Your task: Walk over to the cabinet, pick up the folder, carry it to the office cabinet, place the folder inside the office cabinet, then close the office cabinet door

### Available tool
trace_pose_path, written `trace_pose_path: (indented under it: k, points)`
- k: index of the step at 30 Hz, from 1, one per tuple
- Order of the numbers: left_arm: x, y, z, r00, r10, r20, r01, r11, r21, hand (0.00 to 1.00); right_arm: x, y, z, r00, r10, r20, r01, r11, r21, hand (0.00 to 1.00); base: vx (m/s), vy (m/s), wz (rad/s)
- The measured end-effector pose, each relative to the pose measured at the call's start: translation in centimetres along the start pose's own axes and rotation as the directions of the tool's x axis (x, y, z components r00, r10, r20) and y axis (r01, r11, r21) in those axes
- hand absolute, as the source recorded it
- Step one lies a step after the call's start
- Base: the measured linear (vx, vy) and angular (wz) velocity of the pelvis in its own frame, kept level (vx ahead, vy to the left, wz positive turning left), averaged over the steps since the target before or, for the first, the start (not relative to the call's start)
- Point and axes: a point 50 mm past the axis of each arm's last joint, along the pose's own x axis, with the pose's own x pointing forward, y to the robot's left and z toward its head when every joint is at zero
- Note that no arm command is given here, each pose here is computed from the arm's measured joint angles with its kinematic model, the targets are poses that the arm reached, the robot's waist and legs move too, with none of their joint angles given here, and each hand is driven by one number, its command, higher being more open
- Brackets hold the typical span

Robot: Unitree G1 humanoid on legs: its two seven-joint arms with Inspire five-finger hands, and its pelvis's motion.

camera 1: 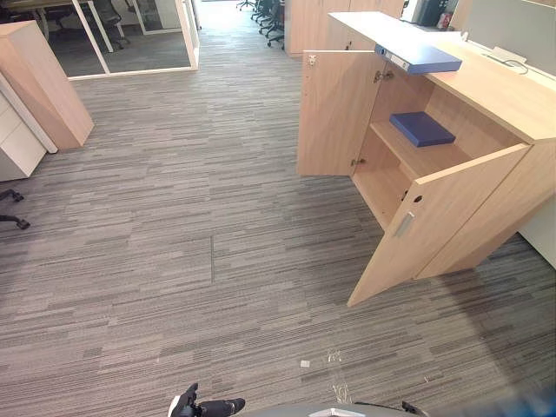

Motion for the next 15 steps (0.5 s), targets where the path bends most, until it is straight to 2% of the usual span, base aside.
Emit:
trace_pose_path:
  k: [3, 7, 12, 15]
  points:
    - [0.1, 0.5, 0.1, 1.0, 0.026, -0.003, -0.027, 0.998, -0.062, 1.0, 0.0, 0.5, 0.2, 1.0, 0.012, 0.002, -0.012, 1.0, 0.007, 1.0, -0.04, -0.016, 0.17]
    - [0.0, -0.1, 1.0, 0.999, 0.04, 0.037, -0.028, 0.964, -0.266, 1.0, 0.0, -0.3, 0.2, 1.0, -0.005, 0.007, 0.005, 1.0, 0.016, 1.0, -0.06, -0.008, -0.05]
    - [-0.1, -0.3, 1.4, 0.997, 0.04, 0.066, -0.018, 0.953, -0.301, 1.0, 0.1, -0.6, 0.3, 1.0, -0.016, -0.003, 0.016, 1.0, -0.001, 1.0, 0.06, 0.077, -0.44]
    - [0.0, -0.8, 1.8, 0.997, 0.04, 0.071, -0.018, 0.955, -0.297, 1.0, 0.2, -1.1, 0.5, 1.0, -0.031, -0.001, 0.031, 1.0, -0.003, 1.0, 0.21, 0.254, -0.57]
